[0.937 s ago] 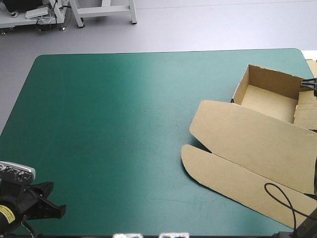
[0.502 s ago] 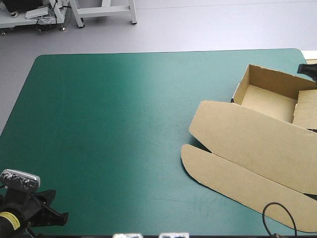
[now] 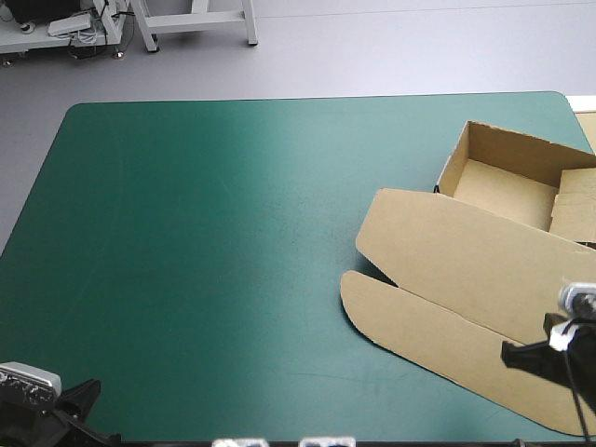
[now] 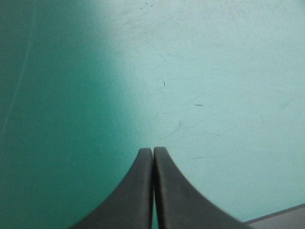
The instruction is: Fold the box
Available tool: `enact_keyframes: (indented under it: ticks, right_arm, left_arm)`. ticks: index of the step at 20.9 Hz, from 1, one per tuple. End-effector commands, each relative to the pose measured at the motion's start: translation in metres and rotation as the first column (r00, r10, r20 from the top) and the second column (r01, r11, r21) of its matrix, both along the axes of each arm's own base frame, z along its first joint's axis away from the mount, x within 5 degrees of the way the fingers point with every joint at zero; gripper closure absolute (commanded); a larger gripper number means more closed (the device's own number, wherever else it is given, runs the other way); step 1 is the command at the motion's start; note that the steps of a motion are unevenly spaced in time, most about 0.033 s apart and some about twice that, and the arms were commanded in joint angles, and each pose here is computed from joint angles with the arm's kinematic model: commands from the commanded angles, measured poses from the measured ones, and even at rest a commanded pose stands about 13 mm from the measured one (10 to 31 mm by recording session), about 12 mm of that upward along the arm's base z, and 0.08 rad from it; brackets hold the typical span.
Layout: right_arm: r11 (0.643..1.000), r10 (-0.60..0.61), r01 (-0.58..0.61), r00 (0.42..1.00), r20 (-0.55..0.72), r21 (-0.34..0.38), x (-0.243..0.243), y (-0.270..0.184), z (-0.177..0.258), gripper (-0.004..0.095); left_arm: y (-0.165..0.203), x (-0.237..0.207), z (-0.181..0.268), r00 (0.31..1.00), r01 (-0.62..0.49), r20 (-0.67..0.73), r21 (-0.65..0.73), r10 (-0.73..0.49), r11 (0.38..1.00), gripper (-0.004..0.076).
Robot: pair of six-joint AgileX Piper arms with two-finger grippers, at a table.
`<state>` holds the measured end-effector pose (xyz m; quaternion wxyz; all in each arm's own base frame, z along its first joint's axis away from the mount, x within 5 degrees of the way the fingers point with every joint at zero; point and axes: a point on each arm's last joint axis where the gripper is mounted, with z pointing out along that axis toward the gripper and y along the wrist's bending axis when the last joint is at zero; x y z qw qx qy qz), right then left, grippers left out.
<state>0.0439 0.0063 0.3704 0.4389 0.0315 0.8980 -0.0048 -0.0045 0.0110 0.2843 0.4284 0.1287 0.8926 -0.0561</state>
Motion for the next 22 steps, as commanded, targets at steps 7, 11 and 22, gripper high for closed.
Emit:
enact_keyframes:
  ticks: [7,11,22]
  right_arm:
    - [0.996,0.084,-0.082,0.995,-0.046,0.045,-0.005,0.007,-0.084,0.0921]
    - [0.997,0.069,-0.068,0.997,-0.019,0.046,-0.002,0.006,-0.085,0.0921]
    - [0.997,0.069,-0.068,0.997,-0.019,0.046,-0.002,0.006,-0.085,0.0921]
  left_arm:
    - [-0.004,0.001,-0.011,0.997,0.069,-0.027,0.032,-0.068,0.997,0.0733]
    - [-0.004,0.002,-0.011,0.998,0.067,-0.025,0.035,-0.066,0.997,0.0733]
    - [-0.004,0.002,-0.011,0.997,0.075,-0.023,0.045,-0.074,0.996,0.0733]
